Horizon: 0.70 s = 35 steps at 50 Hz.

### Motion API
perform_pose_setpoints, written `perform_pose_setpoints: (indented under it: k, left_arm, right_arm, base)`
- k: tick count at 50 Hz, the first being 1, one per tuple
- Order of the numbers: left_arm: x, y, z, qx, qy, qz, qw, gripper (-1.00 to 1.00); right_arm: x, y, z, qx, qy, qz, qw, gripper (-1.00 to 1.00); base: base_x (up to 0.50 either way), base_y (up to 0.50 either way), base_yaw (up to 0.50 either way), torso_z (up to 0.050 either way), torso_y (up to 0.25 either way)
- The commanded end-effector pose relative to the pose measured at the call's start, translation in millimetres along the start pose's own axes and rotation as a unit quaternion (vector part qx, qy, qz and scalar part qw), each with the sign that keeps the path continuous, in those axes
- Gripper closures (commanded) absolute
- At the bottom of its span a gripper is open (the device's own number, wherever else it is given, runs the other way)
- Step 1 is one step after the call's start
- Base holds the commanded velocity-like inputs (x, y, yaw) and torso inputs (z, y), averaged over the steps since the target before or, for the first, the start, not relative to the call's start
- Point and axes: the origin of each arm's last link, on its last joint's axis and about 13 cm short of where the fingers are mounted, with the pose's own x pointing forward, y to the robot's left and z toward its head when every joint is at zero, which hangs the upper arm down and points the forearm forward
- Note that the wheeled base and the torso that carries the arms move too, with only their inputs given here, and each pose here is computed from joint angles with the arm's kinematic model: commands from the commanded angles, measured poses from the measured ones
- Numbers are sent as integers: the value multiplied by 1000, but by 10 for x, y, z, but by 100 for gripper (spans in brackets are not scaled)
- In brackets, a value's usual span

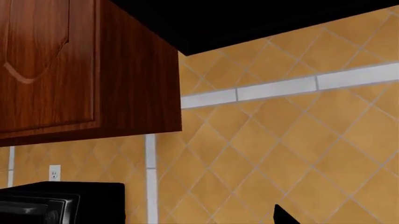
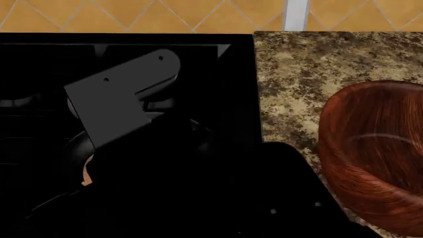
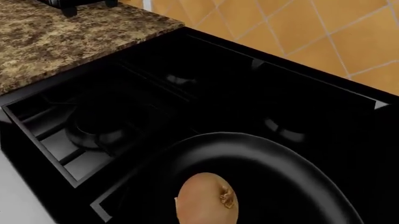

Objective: Pick the onion from the pan and place it in the bowl.

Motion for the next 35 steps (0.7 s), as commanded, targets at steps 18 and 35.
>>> perform_pose_setpoints:
  k: [18,35]
  left_arm:
    - [3,17,-57,2,6,5,1000,-100]
    - [22,0,-87,6,10,6,1000,-100]
  right_arm:
    - [254,-60,-1,2,17,0,1000,-100]
    - [398,-63,-51,9,34,9,999,-100]
  base:
    - [0,0,0,0,0]
    - [0,0,0,0,0]
